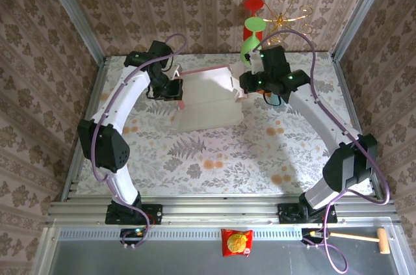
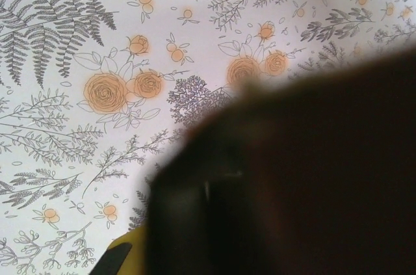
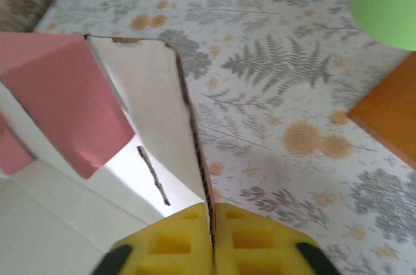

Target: Fold the paper box

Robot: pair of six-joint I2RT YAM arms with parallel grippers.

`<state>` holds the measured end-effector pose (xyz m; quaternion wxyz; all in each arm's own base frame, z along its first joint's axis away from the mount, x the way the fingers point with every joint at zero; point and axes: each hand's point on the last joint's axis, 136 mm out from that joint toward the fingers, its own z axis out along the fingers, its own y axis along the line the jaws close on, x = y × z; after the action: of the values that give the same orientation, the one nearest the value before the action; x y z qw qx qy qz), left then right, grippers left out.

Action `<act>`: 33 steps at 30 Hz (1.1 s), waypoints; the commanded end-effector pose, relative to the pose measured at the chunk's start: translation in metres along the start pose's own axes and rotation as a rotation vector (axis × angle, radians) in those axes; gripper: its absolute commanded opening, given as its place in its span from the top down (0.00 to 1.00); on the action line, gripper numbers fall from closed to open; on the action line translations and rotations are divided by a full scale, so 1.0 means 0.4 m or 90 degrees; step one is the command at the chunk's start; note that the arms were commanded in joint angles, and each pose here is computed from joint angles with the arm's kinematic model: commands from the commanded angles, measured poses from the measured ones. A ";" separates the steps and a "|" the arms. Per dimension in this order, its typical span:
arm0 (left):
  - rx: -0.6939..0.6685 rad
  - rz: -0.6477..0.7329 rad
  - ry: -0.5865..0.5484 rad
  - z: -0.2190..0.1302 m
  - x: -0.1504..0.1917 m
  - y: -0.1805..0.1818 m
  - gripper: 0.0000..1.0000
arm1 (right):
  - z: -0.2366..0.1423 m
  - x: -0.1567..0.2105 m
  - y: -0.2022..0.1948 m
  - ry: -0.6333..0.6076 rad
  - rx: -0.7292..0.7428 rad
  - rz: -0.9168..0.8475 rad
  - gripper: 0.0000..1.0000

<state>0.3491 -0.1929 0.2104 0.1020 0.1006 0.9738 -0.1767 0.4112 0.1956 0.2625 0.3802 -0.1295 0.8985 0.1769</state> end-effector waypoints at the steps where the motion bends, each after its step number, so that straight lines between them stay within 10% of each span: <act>1: 0.007 -0.002 0.000 -0.006 -0.005 -0.014 1.00 | -0.034 -0.010 -0.019 -0.007 0.145 -0.046 1.00; 8: 0.007 -0.001 0.005 0.007 -0.007 -0.030 1.00 | -0.101 -0.001 0.001 -0.034 0.450 -0.119 1.00; 14: 0.007 0.004 0.003 0.009 -0.012 -0.034 1.00 | -0.081 -0.007 0.086 -0.048 0.410 -0.141 1.00; 22: 0.055 0.042 -0.009 -0.005 -0.023 -0.023 1.00 | -0.171 -0.077 0.171 -0.040 -0.095 -0.034 0.53; 27: 0.103 0.112 -0.007 0.001 -0.036 -0.046 1.00 | -0.336 -0.208 0.123 -0.153 -0.371 0.113 0.51; 33: 0.136 0.163 -0.008 0.016 -0.054 -0.057 1.00 | -0.317 -0.195 0.021 -0.141 -0.445 0.171 0.62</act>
<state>0.3610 -0.2128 0.2098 0.1054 0.1939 0.9455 -0.2395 0.3979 0.1334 0.4098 0.4534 -0.0572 0.7748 0.4368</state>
